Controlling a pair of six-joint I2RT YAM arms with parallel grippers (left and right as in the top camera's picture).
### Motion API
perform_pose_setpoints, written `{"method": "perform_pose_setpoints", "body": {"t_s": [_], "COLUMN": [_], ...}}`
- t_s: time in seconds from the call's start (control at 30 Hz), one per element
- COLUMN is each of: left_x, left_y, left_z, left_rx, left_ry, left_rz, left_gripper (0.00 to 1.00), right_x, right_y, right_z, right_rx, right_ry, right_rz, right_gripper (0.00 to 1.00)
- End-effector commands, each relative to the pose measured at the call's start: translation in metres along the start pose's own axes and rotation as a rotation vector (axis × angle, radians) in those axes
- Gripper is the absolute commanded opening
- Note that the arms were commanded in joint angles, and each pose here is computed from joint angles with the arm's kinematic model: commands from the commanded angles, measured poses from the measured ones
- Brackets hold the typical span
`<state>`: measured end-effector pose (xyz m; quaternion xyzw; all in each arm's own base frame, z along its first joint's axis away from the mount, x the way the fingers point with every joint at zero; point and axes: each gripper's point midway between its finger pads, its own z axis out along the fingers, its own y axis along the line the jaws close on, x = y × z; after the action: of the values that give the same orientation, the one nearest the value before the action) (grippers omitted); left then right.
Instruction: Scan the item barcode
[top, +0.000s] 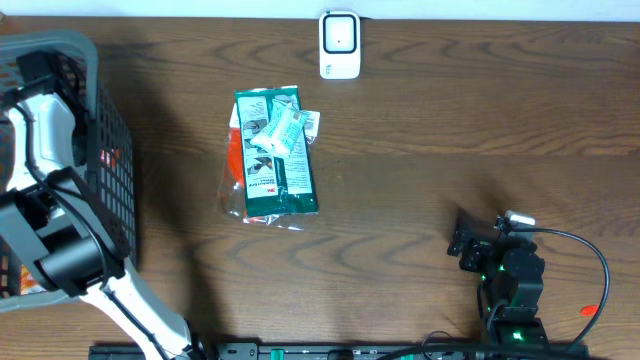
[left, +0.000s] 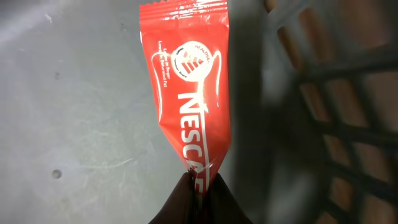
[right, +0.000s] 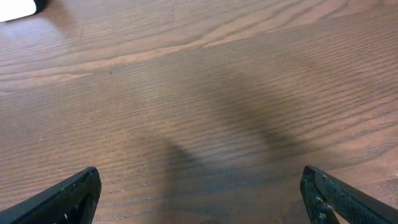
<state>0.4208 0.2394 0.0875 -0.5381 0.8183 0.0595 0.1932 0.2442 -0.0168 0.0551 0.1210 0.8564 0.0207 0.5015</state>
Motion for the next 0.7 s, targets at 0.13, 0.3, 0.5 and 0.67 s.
{"method": "perform_pose_setpoints", "body": {"t_s": [0.13, 0.3, 0.5, 0.67], "left_x": [-0.038, -0.042, -0.028, 0.007], "left_y": [-0.012, -0.042, -0.080, -0.100], "left_z": [-0.107, -0.205, -0.337, -0.418], "left_rx": [0.170, 0.494, 0.970, 1.286], "left_ry": [-0.188, -0.257, -0.345, -0.353], "left_rz": [-0.032, -0.013, 0.124, 0.319], "left_gripper": [0.08, 0.08, 0.17, 0.16], "right_x": [0.000, 0.000, -0.001, -0.001], "right_y": [-0.001, -0.001, -0.001, -0.001], "right_z": [0.000, 0.000, 0.000, 0.000], "right_rx": [0.008, 0.008, 0.008, 0.007], "right_ry": [-0.002, -0.002, -0.006, -0.007], "right_rz": [0.010, 0.010, 0.010, 0.010], "right_gripper": [0.99, 0.99, 0.99, 0.99]}}
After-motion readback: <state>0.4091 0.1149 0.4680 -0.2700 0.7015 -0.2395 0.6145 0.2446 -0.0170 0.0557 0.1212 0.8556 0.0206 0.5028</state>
